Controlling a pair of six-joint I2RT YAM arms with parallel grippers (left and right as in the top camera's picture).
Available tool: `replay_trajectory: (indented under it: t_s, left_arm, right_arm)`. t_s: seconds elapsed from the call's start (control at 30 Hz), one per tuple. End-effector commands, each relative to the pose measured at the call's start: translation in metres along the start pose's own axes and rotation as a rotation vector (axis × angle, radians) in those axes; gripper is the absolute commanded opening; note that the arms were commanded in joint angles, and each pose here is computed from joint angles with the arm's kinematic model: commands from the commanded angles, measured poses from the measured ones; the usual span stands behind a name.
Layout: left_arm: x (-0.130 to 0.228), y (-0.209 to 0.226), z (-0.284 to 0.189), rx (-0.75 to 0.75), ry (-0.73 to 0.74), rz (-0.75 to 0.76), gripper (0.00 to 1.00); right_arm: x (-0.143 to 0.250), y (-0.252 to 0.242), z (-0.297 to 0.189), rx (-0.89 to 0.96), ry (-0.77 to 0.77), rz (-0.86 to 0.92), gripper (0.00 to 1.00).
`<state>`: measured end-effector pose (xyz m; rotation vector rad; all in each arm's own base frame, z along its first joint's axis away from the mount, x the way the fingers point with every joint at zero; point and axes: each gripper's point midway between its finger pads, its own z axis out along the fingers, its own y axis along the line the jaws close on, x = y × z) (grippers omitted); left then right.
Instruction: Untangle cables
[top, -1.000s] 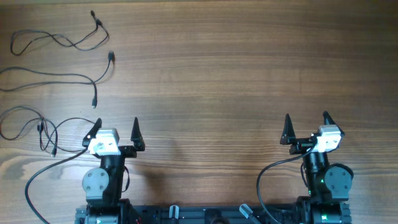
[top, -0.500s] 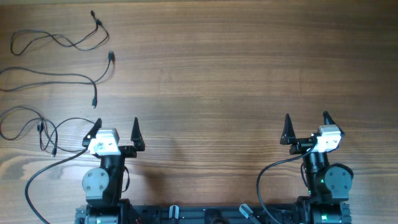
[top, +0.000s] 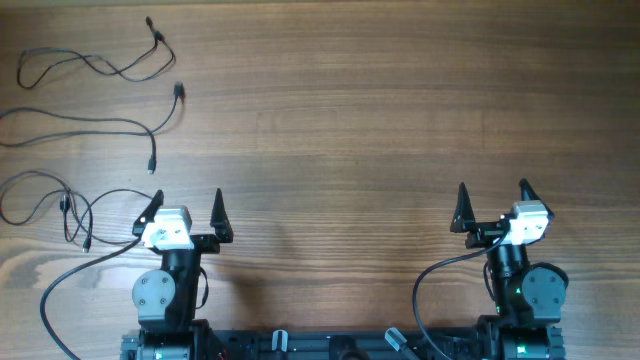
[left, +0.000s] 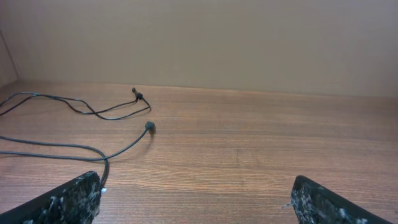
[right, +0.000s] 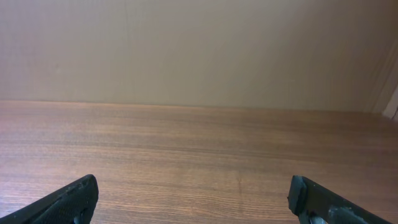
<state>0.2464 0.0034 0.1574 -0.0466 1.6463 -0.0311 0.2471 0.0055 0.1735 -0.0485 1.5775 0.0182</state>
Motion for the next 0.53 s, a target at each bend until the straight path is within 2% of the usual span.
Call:
replay_trajectory:
  t_s: [0.0, 0.5]
  left_arm:
    - [0.0011, 0.0009, -0.0002, -0.006, 0.0, -0.009, 1.0]
    - [0.001, 0.0009, -0.0002, -0.006, -0.001, -0.009, 1.0]
  right_arm:
    - [-0.0017, -0.0039, -0.0006, 0.021, -0.009, 0.019, 1.0]
    - [-0.0017, -0.0039, -0.0006, 0.021, -0.009, 0.02, 1.0]
